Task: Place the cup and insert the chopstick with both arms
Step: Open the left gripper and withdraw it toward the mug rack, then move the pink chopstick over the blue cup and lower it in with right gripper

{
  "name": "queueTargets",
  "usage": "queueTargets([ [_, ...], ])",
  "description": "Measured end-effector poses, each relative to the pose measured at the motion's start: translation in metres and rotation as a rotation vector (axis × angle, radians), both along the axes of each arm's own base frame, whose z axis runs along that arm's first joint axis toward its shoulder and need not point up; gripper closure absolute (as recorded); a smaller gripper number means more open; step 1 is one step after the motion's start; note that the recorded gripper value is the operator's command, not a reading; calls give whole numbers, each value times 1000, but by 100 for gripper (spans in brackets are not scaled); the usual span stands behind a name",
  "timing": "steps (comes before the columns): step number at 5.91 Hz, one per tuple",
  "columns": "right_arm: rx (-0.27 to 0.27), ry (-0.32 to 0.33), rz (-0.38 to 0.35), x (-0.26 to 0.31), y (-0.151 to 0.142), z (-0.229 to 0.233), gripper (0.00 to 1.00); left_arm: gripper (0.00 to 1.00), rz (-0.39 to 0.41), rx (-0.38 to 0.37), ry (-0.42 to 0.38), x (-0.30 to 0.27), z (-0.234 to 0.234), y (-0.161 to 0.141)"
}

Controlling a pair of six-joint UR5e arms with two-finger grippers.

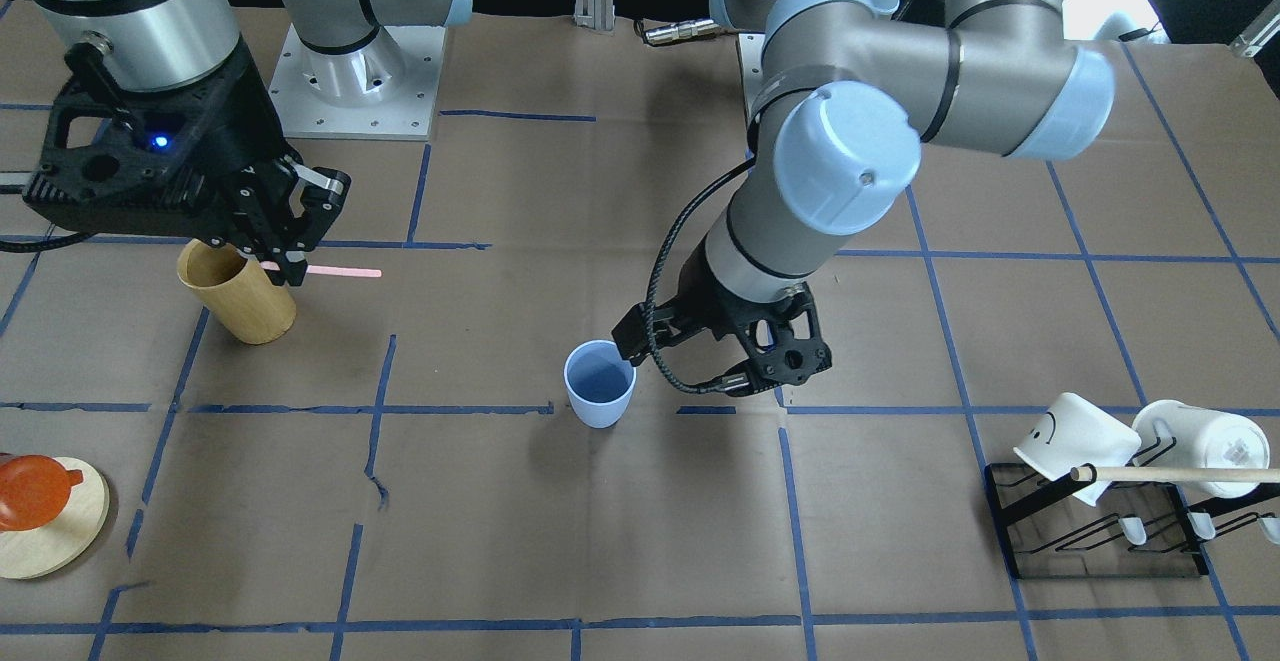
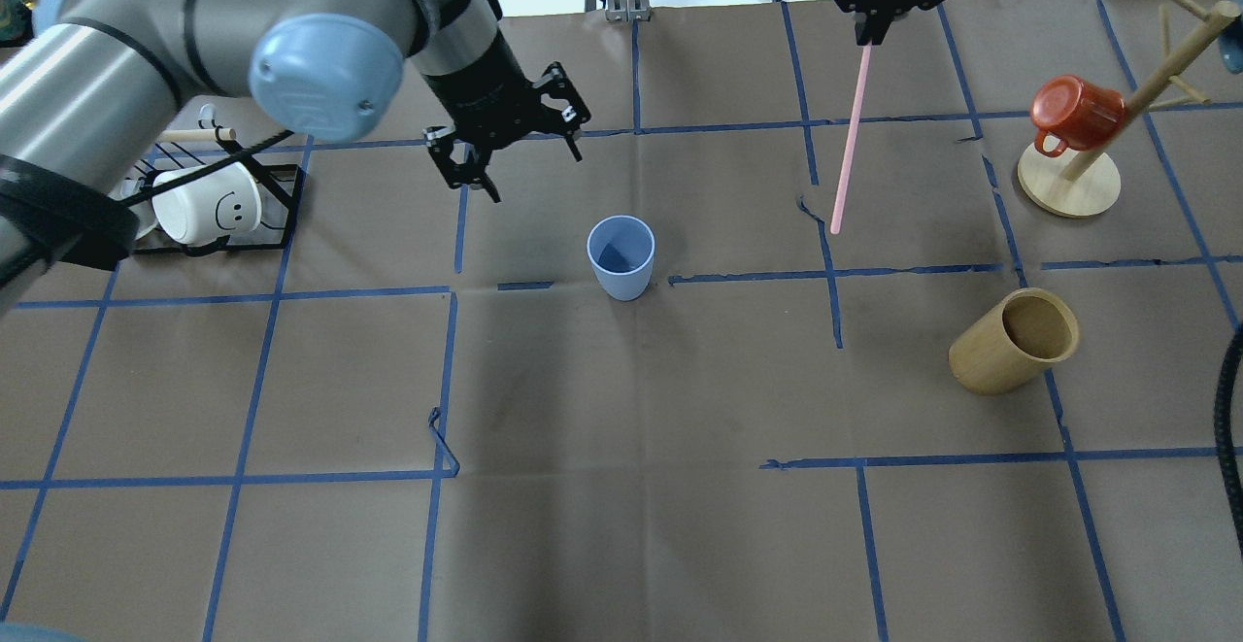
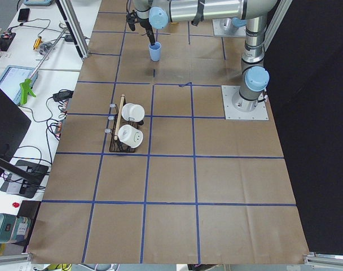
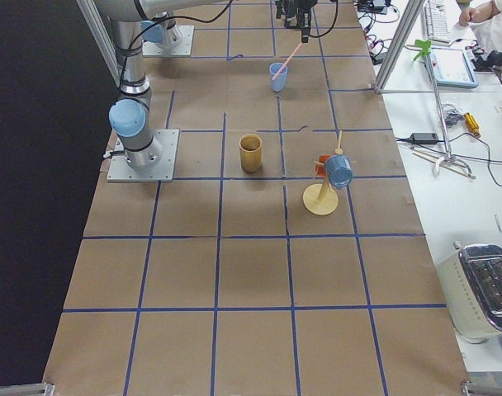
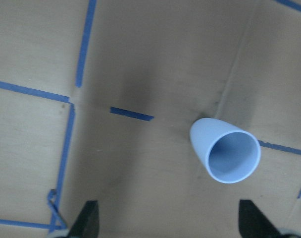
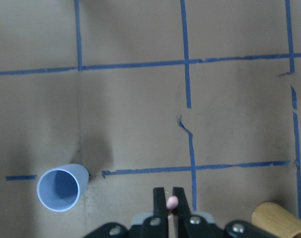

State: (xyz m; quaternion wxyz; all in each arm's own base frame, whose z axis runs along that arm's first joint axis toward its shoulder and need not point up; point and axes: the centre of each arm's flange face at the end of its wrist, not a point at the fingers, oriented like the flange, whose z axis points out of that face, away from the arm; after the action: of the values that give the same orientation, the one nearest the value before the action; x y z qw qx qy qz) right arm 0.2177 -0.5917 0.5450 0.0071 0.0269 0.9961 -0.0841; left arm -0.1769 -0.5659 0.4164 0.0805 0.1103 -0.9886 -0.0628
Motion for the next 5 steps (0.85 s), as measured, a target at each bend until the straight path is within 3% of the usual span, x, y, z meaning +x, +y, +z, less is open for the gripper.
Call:
queueTargets([
  [2, -15, -22, -35, 91, -26, -18, 93, 1, -136, 24, -86, 47, 20, 16],
  [5, 32, 17, 4, 180, -23, -86, 93, 1, -195, 10, -145, 53, 34, 18],
])
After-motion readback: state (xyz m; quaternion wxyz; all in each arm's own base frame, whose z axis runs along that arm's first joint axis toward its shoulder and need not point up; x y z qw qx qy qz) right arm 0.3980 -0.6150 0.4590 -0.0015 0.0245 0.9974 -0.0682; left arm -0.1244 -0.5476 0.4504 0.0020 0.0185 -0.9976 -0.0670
